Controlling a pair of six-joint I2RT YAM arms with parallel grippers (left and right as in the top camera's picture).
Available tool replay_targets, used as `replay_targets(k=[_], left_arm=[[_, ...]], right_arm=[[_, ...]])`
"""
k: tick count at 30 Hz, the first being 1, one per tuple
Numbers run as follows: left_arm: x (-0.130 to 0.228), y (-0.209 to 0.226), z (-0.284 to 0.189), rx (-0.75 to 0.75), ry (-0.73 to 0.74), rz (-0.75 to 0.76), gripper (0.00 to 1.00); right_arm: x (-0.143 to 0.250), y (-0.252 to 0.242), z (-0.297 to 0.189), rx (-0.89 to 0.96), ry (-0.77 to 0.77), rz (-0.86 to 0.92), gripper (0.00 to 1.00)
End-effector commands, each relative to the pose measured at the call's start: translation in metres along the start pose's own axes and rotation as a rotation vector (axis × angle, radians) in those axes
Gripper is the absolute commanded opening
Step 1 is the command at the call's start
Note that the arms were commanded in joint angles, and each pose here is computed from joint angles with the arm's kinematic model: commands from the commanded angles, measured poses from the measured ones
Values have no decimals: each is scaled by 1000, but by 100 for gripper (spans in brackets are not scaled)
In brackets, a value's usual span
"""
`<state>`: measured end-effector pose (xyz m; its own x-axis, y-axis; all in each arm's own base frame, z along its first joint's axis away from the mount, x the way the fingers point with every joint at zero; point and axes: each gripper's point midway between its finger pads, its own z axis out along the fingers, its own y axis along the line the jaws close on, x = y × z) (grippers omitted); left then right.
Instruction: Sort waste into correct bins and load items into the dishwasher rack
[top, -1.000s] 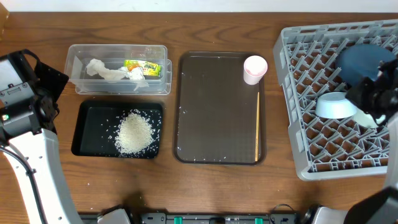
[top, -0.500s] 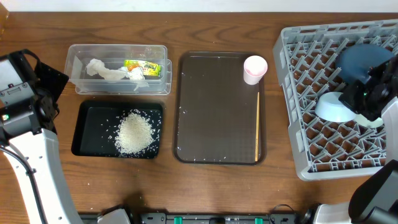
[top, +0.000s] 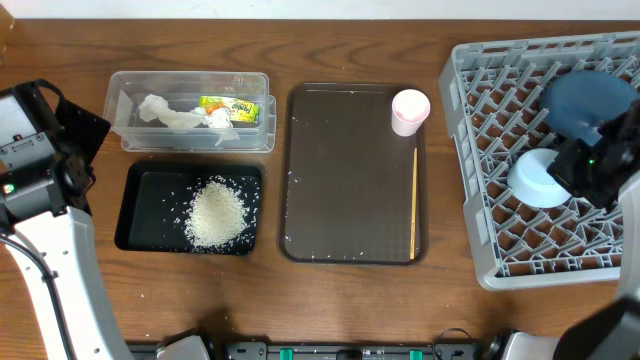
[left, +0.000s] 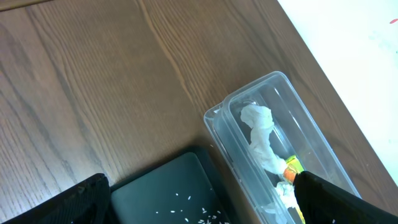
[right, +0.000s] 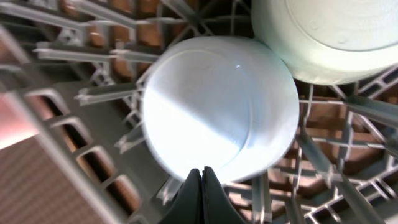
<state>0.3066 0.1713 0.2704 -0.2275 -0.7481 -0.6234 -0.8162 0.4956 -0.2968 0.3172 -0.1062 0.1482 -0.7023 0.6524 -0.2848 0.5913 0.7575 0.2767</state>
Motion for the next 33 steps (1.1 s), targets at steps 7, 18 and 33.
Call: replay_targets(k=[7,18,33], left_arm=[[-4,1,-1,-8,-9,-9,96],[-4,1,-1,-8,-9,-9,96],[-4,1,-1,-8,-9,-9,96]], right_arm=[[36,78,-33,-119,-47,-260,26],[62,95,20,90,19,-482,82],[76,97,78,91,161,-644,62]])
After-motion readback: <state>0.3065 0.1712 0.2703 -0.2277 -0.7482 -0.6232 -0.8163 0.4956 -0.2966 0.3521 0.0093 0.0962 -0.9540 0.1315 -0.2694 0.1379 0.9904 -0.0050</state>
